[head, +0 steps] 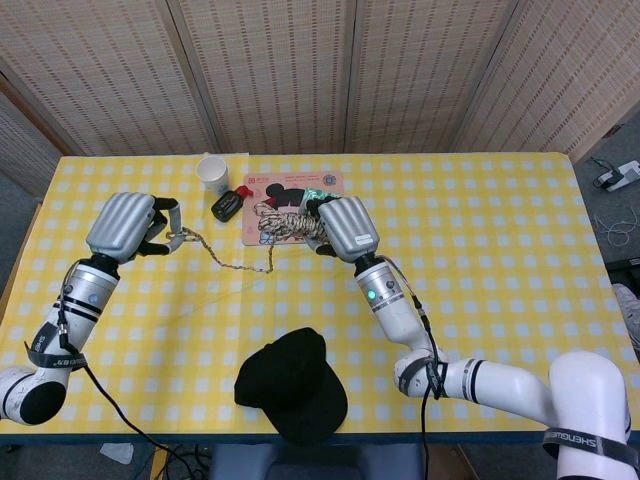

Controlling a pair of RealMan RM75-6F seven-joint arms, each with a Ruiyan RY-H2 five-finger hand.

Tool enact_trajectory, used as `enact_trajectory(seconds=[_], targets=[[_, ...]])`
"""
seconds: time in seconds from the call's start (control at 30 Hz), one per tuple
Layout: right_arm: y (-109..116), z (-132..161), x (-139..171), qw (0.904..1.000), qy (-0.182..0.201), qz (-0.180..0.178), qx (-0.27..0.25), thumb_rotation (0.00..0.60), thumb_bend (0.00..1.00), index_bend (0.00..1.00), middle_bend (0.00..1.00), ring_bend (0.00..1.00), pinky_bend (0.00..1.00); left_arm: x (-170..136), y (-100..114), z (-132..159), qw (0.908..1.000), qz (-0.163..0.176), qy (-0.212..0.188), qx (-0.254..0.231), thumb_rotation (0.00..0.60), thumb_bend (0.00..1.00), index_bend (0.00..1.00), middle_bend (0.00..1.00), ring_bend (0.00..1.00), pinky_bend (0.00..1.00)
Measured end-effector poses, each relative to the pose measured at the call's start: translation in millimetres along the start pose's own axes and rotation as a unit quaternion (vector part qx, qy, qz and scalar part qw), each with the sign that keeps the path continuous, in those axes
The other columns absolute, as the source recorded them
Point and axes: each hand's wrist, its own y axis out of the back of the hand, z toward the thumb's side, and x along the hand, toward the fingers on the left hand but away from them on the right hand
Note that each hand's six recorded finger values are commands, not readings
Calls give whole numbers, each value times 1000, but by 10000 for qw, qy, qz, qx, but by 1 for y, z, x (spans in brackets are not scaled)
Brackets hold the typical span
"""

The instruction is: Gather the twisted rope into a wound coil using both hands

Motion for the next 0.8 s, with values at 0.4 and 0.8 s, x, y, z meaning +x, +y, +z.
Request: enact_trajectory(seconds=[0.4, 0.8], targets=[[-26, 0, -5, 9991, -170, 198, 328, 600, 661, 826, 680, 520, 610, 8, 33, 42, 9958, 178, -342, -834, 600, 345, 819, 1000, 1000, 1000], [-39, 2, -20, 9987, -320, 108, 373, 600, 661, 826, 673, 520, 610, 14, 40, 81, 9899, -26, -651, -1260, 600, 345, 820, 1000, 1000, 1000]])
